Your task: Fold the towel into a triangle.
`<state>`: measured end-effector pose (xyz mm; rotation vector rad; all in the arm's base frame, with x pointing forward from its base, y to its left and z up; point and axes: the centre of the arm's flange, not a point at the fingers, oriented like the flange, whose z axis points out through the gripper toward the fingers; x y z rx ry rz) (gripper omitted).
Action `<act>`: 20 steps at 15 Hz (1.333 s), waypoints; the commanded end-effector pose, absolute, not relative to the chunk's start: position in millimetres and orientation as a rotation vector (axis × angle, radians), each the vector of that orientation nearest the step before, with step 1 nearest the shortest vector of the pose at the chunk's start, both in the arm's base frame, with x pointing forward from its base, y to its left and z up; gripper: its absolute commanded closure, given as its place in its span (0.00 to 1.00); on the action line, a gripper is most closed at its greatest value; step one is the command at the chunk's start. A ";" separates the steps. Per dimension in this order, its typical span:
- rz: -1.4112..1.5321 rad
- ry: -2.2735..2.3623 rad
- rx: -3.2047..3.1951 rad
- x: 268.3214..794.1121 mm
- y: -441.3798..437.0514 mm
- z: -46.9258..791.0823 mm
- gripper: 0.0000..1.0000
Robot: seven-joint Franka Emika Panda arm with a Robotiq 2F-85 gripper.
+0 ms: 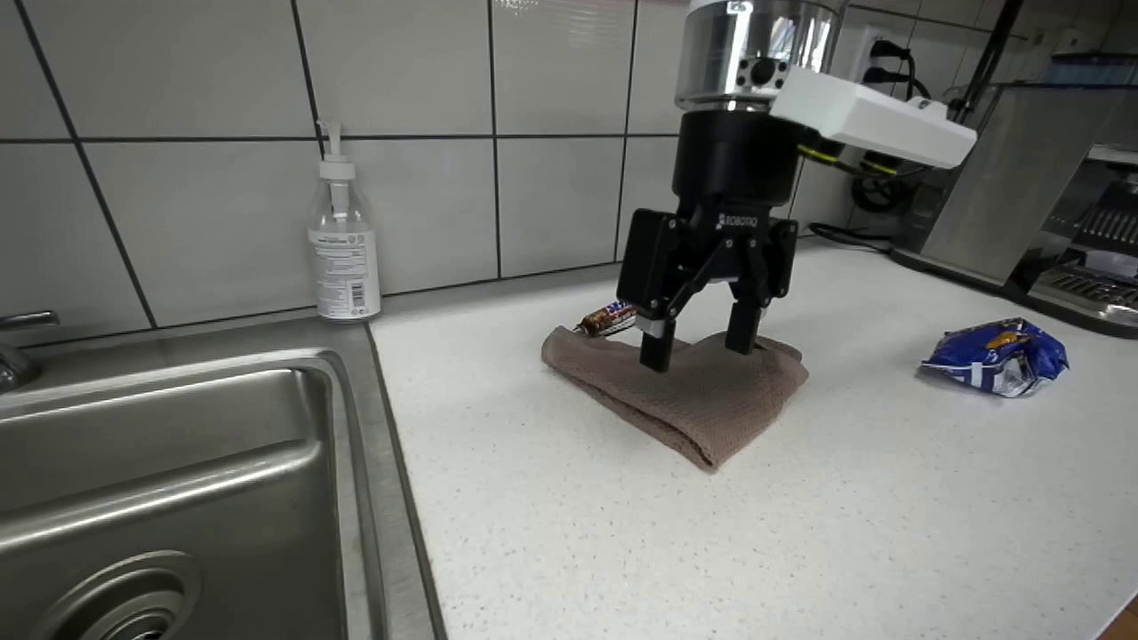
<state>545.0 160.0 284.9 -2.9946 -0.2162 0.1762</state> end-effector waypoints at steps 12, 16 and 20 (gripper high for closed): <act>0.130 -0.136 -3.018 435.8 103.7 321.5 0.00; 0.175 -0.127 -3.029 442.9 109.3 312.7 0.00; 0.169 -0.125 -3.030 438.5 108.0 314.0 0.00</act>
